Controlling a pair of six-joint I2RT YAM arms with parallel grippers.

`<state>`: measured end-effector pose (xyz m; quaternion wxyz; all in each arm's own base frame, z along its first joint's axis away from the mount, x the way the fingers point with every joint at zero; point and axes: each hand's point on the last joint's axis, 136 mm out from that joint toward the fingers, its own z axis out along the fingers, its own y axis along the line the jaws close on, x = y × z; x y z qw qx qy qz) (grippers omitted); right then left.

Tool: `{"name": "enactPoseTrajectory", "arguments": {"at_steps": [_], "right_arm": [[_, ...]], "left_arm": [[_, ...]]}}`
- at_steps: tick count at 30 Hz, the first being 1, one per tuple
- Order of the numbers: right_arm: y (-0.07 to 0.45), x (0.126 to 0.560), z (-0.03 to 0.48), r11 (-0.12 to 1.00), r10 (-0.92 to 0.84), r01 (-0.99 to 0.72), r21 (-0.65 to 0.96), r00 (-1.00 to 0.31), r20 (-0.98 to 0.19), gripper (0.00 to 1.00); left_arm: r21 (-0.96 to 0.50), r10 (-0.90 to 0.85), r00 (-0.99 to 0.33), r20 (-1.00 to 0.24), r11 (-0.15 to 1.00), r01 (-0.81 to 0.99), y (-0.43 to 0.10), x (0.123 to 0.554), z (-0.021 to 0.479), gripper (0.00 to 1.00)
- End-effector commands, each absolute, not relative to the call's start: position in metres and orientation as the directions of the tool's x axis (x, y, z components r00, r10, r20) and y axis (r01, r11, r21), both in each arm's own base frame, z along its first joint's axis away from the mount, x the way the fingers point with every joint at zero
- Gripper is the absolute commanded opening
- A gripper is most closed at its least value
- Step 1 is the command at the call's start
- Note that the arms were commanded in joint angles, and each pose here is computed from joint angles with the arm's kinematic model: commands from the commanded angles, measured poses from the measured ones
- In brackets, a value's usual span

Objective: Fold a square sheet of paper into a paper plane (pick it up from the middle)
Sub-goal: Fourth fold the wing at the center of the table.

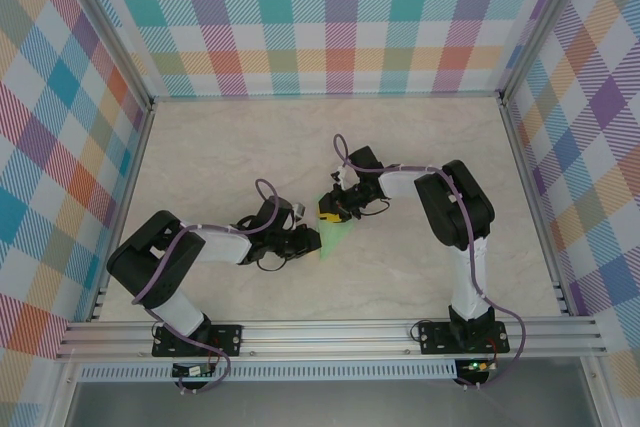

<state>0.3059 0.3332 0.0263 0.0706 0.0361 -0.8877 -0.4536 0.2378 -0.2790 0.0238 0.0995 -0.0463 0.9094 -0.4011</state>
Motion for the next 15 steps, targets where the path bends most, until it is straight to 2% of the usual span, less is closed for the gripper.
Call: {"name": "enactPoseTrajectory", "arguments": {"at_steps": [1, 5, 9, 15], "right_arm": [[0.3184, 0.2848, -0.0098, 0.687, -0.106, 0.073, 0.723, -0.974, 0.199, 0.23], [0.3183, 0.2843, -0.011, 0.689, -0.106, 0.074, 0.721, -0.974, 0.201, 0.23], [0.3173, 0.2843, -0.013, 0.692, -0.103, 0.076, 0.718, -0.974, 0.203, 0.23], [0.3164, 0.2828, -0.0142, 0.696, -0.103, 0.08, 0.714, -0.972, 0.209, 0.23]], "left_arm": [[-0.716, -0.133, -0.983, -0.127, 0.698, -0.002, -0.278, 0.2283, 0.0192, 0.2], [-0.715, -0.123, -0.985, -0.123, 0.699, 0.002, -0.2794, 0.227, 0.0181, 0.19], [-0.712, -0.098, -0.989, -0.113, 0.702, 0.012, -0.2821, 0.2247, 0.017, 0.23], [-0.665, -0.062, -0.993, -0.105, 0.747, 0.024, -0.2794, 0.2211, 0.0134, 0.2]]}}
